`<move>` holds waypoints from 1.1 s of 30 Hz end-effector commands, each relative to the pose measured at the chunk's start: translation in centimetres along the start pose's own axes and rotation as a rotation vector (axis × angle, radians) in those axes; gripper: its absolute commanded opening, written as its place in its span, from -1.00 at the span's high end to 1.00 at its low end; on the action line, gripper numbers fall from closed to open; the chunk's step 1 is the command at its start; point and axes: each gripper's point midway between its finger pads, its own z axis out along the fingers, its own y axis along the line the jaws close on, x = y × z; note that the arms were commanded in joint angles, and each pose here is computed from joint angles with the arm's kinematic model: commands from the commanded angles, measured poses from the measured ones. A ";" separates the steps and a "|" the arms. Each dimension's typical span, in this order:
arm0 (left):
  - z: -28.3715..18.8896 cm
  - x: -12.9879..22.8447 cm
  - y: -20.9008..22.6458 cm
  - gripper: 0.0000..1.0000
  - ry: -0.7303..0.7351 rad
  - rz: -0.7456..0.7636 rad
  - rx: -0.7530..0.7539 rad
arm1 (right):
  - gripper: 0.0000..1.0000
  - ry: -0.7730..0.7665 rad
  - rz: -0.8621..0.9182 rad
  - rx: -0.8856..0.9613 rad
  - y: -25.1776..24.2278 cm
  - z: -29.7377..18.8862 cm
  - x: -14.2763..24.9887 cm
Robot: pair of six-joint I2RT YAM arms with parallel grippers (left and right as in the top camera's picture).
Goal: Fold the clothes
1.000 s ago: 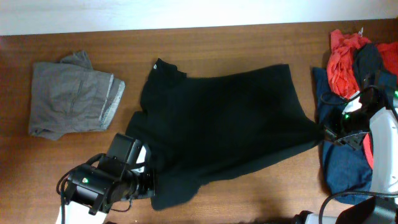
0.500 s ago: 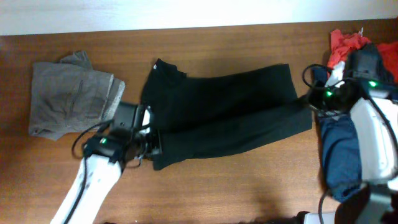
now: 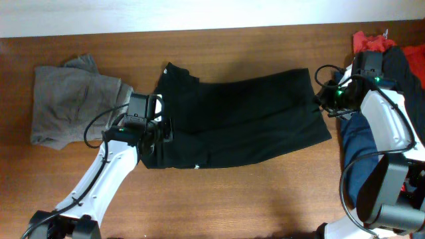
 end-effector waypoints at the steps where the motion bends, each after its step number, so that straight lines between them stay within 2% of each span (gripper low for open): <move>1: -0.5 -1.9 0.7 -0.29 -0.043 0.001 -0.014 | -0.10 -0.027 0.008 0.012 -0.4 -0.7 -1.2; 3: -1.6 -3.6 1.2 -0.32 -0.066 -0.016 -0.015 | -0.09 -0.021 0.027 0.019 -1.1 -1.0 -1.2; 4: -2.3 -4.7 0.3 -0.34 -0.083 0.026 0.038 | -0.09 -0.013 -0.012 -0.002 -0.9 -1.0 -1.1; 7: -3.2 -5.7 -1.3 -0.42 -0.096 0.072 0.126 | -0.11 0.015 -0.044 0.002 -1.0 -1.0 -0.4; 9: -3.4 -6.0 -1.4 -0.50 -0.105 0.078 0.131 | -0.12 0.017 -0.042 0.004 -1.1 -1.0 -0.3; 11: -3.6 -6.6 -1.5 -0.50 -0.124 0.092 0.131 | -0.12 -0.008 -0.055 -0.013 -0.7 -0.9 -1.0; 14: -3.3 -7.8 -1.8 -0.48 -0.171 0.107 0.143 | -0.12 -0.053 -0.166 -0.122 1.7 -0.9 -2.1; 16: -2.6 -8.9 -3.1 -0.46 -0.183 0.116 0.224 | -0.13 -0.092 -0.204 -0.149 2.8 -0.3 -3.0; 17: -1.9 -9.8 -4.4 -0.45 -0.160 0.115 0.305 | -0.13 -0.095 -0.197 -0.165 3.4 0.3 -3.3; 18: -0.7 -10.9 -4.8 -0.43 -0.129 0.110 0.319 | -0.15 -0.095 -0.208 -0.189 4.1 0.9 -3.4; 22: 2.4 -14.8 -4.3 -0.44 -0.110 0.115 0.281 | -0.26 -0.135 -0.229 -0.208 5.0 1.5 -5.0; 25: 6.0 -18.2 -2.4 -0.44 -0.104 0.103 0.188 | -0.30 -0.147 -0.237 -0.219 5.3 1.4 -5.5; 29: 11.0 -20.0 -0.2 -0.45 -0.083 0.080 0.128 | -0.35 -0.143 -0.237 -0.216 5.2 1.4 -5.4; 33: 15.1 -19.6 1.0 -0.44 -0.062 0.068 0.114 | -0.38 -0.142 -0.236 -0.216 5.2 1.4 -5.4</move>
